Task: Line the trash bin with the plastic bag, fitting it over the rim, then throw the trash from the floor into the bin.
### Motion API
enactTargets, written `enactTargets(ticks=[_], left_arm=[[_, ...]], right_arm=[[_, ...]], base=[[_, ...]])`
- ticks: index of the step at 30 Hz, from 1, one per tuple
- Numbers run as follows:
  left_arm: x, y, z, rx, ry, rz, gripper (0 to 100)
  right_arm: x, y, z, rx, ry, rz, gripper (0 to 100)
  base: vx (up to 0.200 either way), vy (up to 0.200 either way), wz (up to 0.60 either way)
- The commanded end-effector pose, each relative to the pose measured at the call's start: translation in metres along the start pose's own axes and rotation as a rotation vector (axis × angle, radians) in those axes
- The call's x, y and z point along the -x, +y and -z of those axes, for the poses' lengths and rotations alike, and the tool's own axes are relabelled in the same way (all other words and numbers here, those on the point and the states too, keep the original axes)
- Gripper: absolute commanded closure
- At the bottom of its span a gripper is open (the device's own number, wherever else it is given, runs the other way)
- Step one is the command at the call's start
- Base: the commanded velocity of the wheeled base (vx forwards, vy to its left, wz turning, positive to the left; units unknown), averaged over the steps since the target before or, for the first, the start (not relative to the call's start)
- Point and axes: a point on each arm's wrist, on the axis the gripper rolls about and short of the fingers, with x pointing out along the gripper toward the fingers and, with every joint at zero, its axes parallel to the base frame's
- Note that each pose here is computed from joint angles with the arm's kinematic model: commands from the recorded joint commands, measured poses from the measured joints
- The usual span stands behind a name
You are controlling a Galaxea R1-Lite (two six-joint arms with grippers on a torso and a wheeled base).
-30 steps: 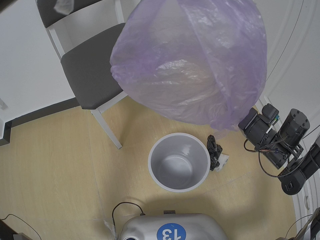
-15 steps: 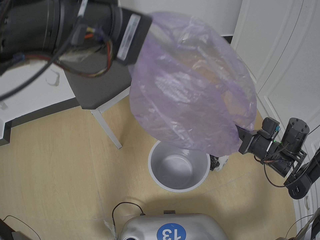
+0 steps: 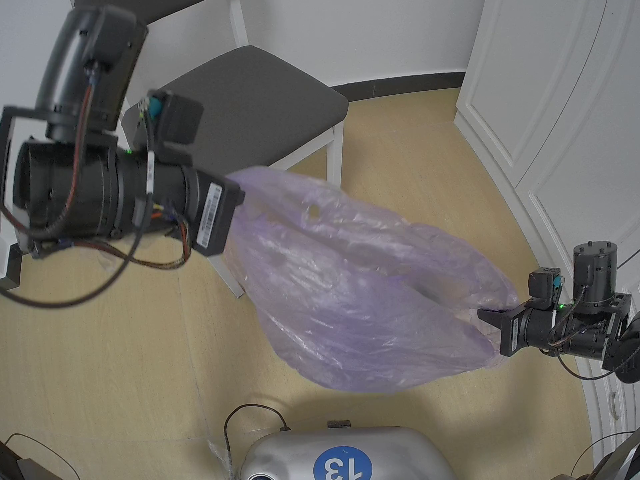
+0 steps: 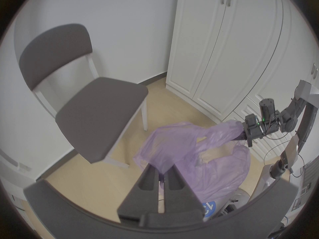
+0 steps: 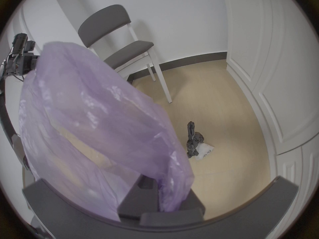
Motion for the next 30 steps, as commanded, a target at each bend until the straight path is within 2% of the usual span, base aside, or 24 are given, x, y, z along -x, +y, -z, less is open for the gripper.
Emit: enactTargets(ticks=[1, 3, 7, 8, 11, 12, 18, 30], left_arm=[[-0.025, 0.003, 0.038, 0.045, 0.01, 0.062, 100], [-0.032, 0.001, 0.04, 0.039, 0.0, 0.081, 100], [-0.058, -0.012, 0.037, 0.03, -0.06, 0.122, 100], [-0.069, -0.023, 0.034, 0.02, -0.091, 0.148, 100], [-0.088, -0.041, 0.03, 0.012, -0.145, 0.18, 100], [-0.099, -0.054, 0.029, 0.01, -0.171, 0.202, 100], [-0.117, -0.075, 0.026, 0.015, -0.189, 0.226, 100], [-0.13, -0.069, 0.032, 0.047, -0.155, 0.204, 100]], right_arm=[[0.019, 0.006, -0.049, 0.158, -0.08, 0.007, 100], [0.018, 0.008, -0.055, 0.184, -0.09, 0.004, 100], [0.003, 0.019, -0.069, 0.299, -0.125, -0.037, 100], [-0.006, 0.025, -0.072, 0.342, -0.146, -0.061, 100], [-0.023, 0.037, -0.076, 0.389, -0.183, -0.099, 100], [-0.033, 0.045, -0.076, 0.4, -0.207, -0.124, 100], [-0.056, 0.062, -0.065, 0.419, -0.223, -0.199, 100], [-0.069, 0.042, -0.049, 0.372, -0.147, -0.211, 100]], base=[[0.0, 0.0, 0.0], [0.0, 0.0, 0.0], [0.0, 0.0, 0.0], [0.0, 0.0, 0.0], [0.0, 0.0, 0.0], [0.0, 0.0, 0.0], [0.0, 0.0, 0.0], [0.0, 0.0, 0.0]])
